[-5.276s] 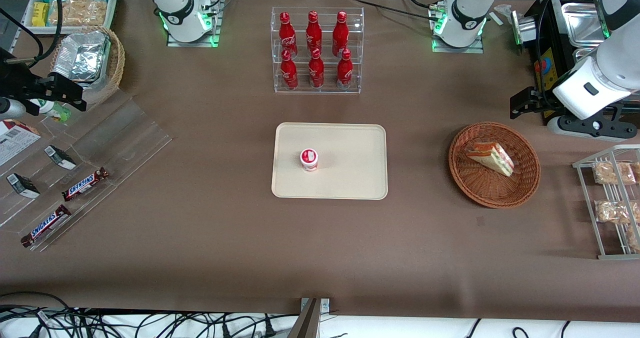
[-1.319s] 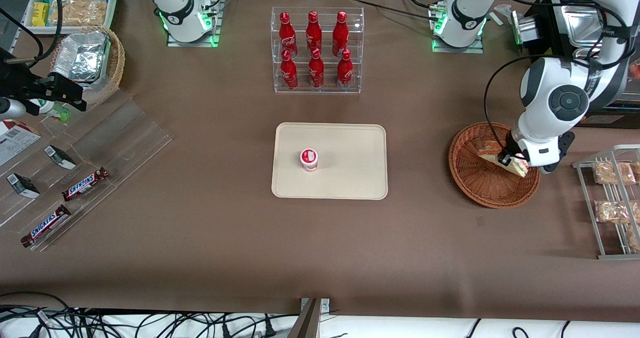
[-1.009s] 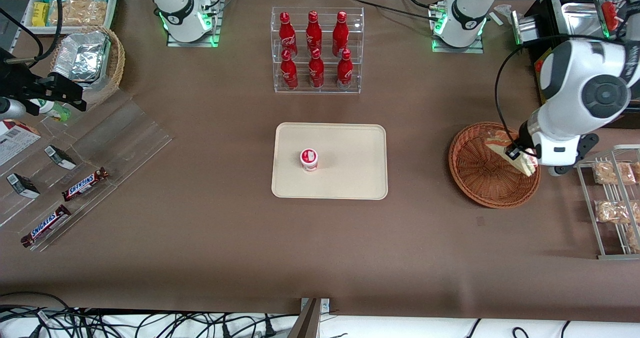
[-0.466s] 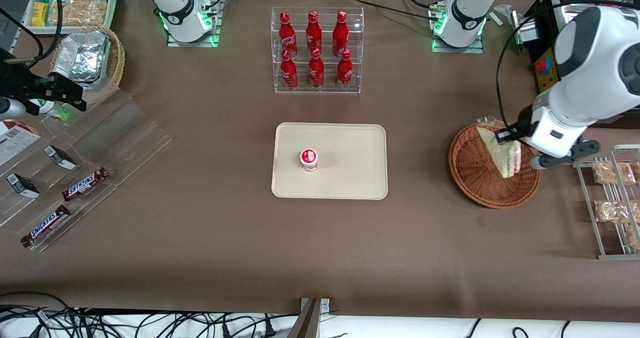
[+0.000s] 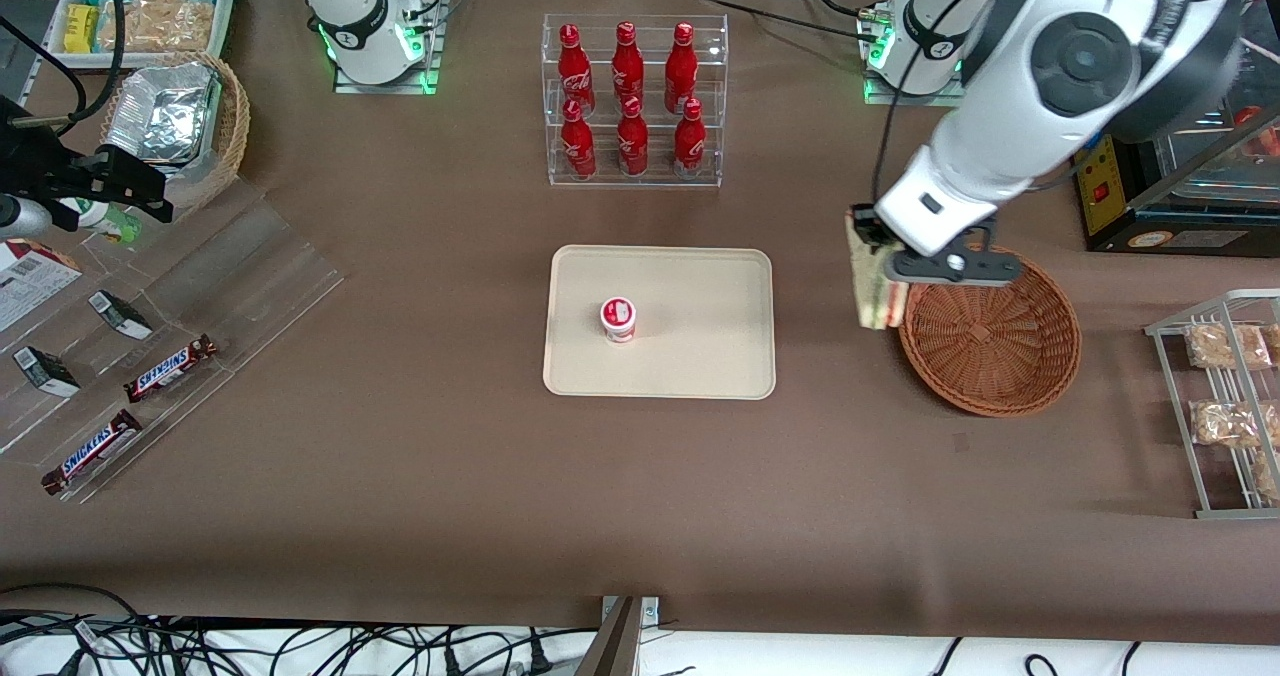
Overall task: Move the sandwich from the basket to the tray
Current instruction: 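Carry the sandwich over the cream tray beside the strawberry cup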
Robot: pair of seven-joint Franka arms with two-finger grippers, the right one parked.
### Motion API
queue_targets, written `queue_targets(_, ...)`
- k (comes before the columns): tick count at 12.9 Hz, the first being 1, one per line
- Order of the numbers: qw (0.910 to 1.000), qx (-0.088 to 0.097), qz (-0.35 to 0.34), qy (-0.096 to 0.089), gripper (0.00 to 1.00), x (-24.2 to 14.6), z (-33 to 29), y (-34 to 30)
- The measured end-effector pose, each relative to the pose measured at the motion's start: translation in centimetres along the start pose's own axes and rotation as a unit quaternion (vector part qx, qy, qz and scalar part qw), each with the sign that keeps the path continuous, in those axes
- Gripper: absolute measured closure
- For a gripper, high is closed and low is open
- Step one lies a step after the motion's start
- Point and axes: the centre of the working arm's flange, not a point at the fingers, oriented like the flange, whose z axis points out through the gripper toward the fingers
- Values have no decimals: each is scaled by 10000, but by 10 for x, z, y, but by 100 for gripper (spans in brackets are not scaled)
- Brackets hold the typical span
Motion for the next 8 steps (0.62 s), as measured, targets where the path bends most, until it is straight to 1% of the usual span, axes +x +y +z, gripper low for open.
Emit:
queue_targets(3, 9992, -202, 351, 9, 82, -6, 23, 49)
queue_targets(4, 9991, -212, 356, 8, 82, -6, 34, 62)
queue_targets(8, 9996, 174, 181, 141, 82, -5, 108, 111)
